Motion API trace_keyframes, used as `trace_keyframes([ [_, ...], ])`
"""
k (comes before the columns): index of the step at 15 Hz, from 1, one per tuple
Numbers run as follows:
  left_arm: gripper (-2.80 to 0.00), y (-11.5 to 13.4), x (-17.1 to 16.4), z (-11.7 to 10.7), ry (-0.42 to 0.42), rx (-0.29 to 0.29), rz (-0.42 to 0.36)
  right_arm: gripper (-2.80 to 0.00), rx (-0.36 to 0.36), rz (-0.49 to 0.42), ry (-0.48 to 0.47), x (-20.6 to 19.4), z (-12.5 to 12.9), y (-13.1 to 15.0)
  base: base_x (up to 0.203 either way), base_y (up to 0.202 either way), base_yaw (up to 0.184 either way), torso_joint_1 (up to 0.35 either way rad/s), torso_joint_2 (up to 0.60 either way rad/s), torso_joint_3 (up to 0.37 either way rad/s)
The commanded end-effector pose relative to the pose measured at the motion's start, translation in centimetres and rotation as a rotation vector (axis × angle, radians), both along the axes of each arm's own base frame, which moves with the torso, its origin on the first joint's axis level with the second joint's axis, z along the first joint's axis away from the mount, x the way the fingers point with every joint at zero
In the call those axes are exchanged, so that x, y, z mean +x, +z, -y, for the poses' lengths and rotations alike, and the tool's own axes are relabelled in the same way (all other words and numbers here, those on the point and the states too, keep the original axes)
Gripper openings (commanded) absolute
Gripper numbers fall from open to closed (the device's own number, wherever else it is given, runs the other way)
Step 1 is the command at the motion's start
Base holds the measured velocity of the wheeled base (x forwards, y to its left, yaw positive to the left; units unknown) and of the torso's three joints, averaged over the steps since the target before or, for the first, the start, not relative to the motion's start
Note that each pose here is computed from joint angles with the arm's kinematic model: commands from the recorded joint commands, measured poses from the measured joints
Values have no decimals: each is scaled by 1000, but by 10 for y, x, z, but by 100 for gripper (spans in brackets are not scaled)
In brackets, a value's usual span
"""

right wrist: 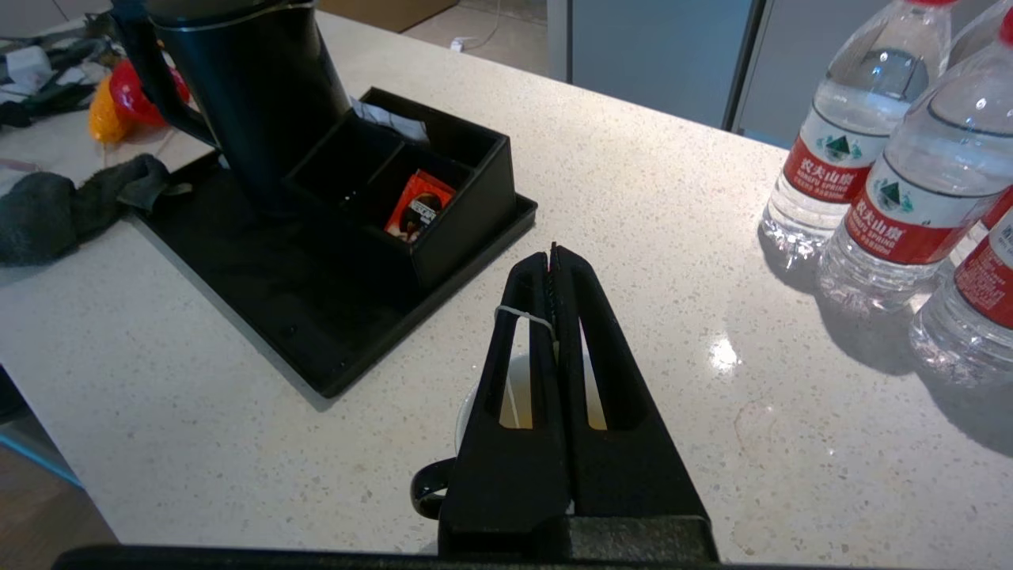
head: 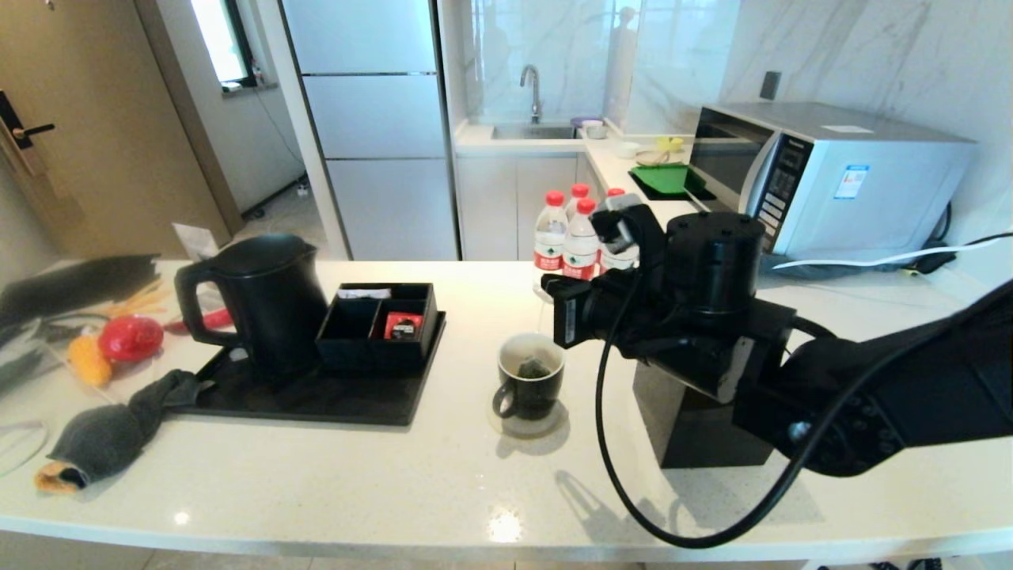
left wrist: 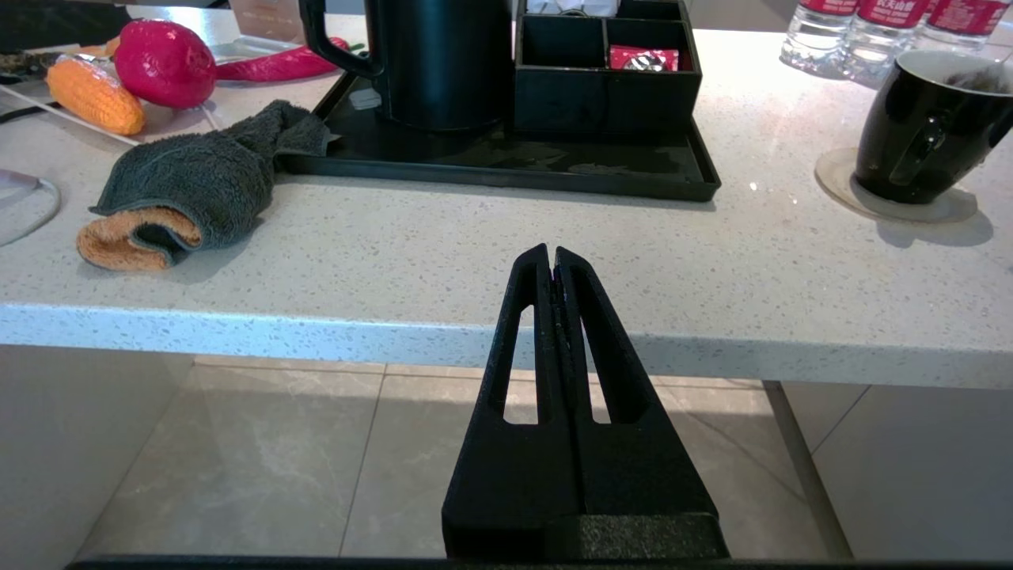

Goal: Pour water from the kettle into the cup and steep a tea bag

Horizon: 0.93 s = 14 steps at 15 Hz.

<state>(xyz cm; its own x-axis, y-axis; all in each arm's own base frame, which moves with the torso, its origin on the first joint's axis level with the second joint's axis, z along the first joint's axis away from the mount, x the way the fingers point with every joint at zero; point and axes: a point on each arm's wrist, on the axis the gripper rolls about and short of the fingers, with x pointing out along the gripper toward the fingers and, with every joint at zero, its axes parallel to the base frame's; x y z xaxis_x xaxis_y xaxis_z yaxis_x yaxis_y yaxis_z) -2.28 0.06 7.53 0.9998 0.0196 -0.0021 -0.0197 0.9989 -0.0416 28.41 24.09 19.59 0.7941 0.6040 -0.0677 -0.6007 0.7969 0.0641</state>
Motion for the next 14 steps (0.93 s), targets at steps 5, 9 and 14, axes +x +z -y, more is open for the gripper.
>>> trace_keyframes([
  [5,-280,0,0,0,0,0,1,-280,36,41,-19,-5,11,18,0,0,0,0,0,0],
  [9,-280,0,0,0,0,-1,1,-280,42,51,-58,-4,18,23,0,0,0,0,0,0],
  [14,-280,0,0,0,1,-1,1,-280,43,52,-69,-4,22,24,0,0,0,0,0,0],
])
